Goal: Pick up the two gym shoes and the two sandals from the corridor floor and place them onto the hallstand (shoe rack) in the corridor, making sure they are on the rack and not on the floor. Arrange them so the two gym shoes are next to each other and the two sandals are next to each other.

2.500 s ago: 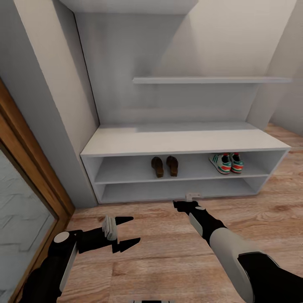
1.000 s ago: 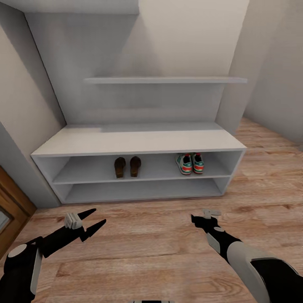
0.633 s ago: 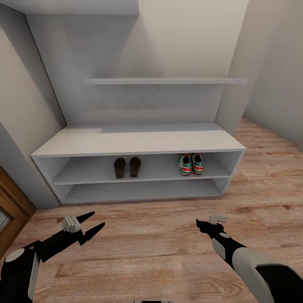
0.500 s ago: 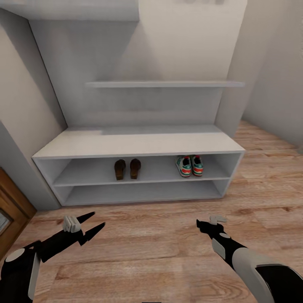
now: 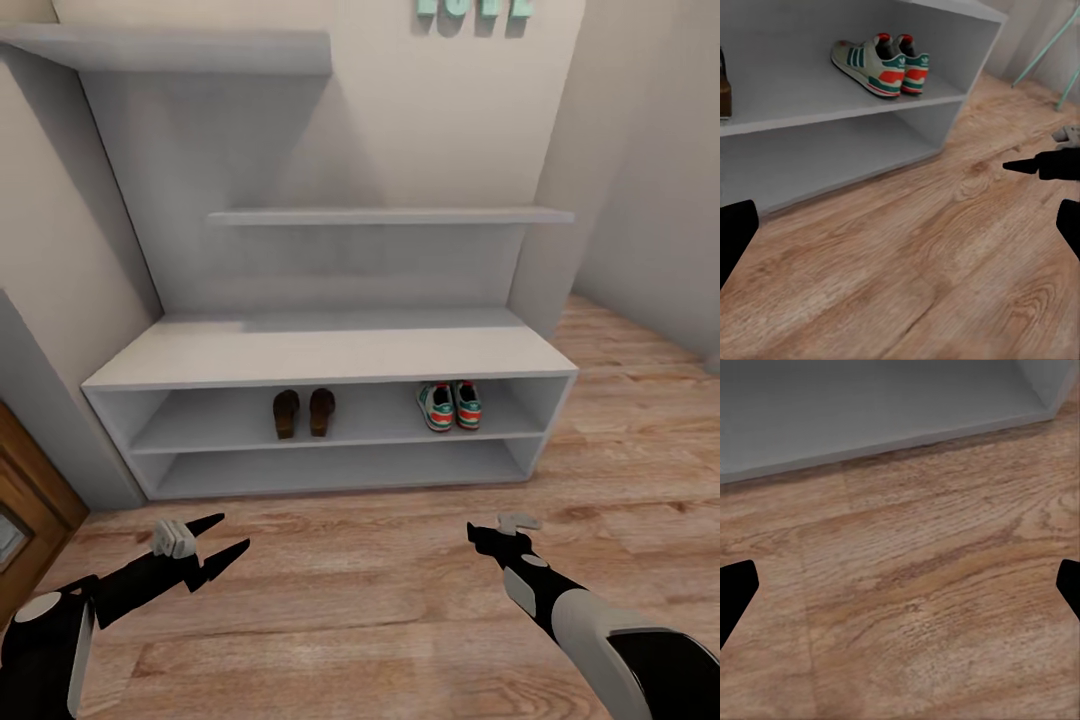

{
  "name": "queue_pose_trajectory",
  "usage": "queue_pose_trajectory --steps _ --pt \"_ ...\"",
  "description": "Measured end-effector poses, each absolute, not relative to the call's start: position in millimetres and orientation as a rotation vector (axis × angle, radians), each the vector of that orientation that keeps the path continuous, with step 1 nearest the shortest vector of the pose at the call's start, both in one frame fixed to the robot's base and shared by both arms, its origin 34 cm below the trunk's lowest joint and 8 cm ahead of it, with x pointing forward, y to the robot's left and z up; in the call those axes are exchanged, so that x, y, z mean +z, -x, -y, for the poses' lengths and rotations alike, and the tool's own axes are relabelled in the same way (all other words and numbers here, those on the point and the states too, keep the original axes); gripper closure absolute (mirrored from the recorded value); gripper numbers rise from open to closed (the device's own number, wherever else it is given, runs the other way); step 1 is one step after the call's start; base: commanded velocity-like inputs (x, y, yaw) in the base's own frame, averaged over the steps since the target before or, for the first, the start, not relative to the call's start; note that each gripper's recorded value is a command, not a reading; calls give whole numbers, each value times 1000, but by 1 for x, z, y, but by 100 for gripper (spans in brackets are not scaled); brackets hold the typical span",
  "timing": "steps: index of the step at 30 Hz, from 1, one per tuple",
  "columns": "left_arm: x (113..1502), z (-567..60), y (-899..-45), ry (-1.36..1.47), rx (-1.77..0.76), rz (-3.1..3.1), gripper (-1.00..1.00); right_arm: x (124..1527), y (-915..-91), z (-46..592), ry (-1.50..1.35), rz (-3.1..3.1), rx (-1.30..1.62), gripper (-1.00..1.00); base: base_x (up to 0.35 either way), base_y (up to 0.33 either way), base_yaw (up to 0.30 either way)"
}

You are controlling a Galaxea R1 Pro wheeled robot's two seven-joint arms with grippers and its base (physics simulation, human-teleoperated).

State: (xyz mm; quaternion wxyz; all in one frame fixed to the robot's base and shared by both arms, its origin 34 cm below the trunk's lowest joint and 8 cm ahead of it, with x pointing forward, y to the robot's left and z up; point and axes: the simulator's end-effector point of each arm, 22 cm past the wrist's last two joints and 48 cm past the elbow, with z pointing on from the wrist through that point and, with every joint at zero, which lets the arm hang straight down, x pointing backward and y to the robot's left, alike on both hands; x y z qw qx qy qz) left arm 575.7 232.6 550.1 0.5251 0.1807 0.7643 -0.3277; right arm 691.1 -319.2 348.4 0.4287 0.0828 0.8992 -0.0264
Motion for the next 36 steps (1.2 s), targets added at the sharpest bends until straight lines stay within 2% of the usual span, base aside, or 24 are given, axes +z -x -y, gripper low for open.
queue_pose_trajectory --steps 9,36 --pt "571 -279 -580 -311 -711 -1829 -100 367 -695 319 -207 -2248 -65 -100 0 0 0" --pt "626 -281 -594 -304 -698 -1835 -100 426 -709 318 -205 -2251 -64 -100 0 0 0"
